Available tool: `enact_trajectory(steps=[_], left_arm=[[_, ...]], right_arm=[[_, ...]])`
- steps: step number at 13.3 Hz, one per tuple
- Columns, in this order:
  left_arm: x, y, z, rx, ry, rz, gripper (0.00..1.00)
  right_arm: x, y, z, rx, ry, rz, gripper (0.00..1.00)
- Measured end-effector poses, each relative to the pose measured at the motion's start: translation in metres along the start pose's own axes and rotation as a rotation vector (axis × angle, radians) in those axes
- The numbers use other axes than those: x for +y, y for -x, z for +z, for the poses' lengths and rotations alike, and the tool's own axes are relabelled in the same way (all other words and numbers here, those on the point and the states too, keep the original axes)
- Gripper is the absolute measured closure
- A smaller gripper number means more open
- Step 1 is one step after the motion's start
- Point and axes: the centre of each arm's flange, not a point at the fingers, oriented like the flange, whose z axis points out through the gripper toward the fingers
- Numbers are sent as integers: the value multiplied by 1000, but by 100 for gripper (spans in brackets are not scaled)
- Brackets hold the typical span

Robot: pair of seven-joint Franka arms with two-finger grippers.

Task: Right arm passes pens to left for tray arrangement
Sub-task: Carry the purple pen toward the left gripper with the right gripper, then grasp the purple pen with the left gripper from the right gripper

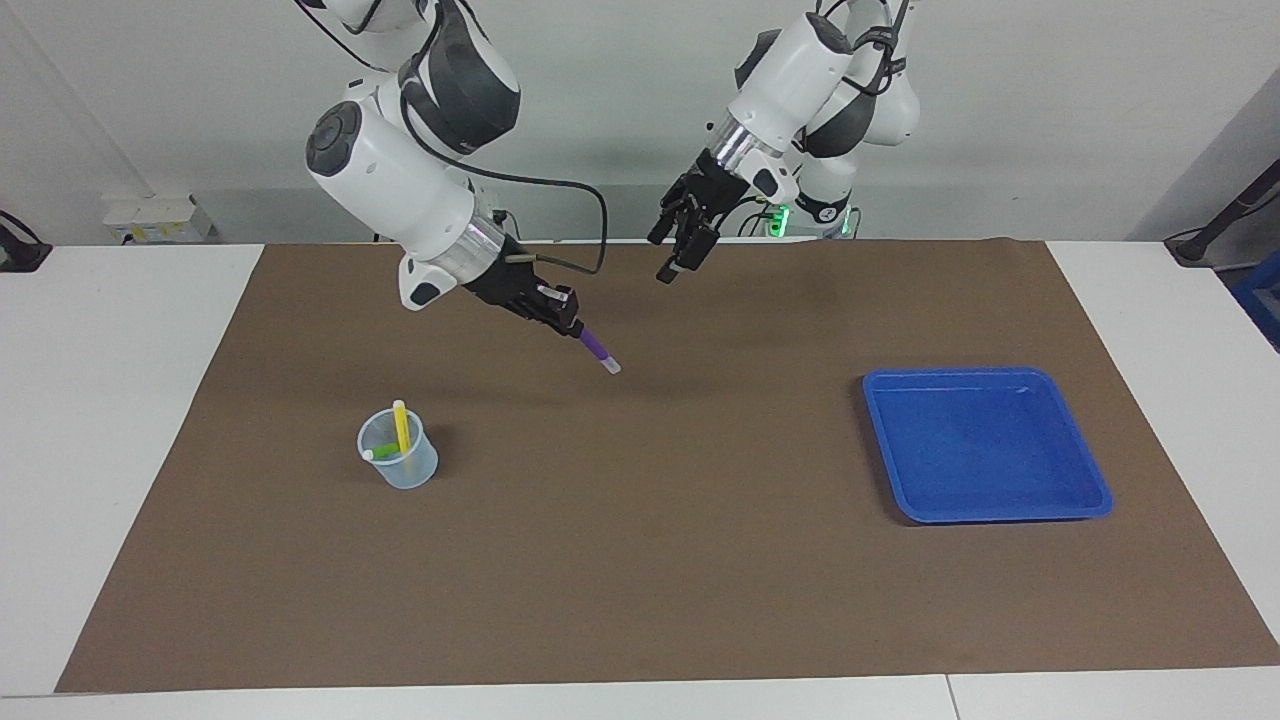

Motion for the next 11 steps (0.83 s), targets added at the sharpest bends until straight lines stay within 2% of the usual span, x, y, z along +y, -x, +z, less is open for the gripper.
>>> enact_trajectory(steps=[5, 11], left_arm=[[11, -2, 42, 13, 12, -13, 1], [30, -2, 46, 3, 47, -38, 8]], right_arm=[[-7, 9, 12, 1, 1, 25, 83], [-15, 19, 21, 1, 0, 6, 83]])
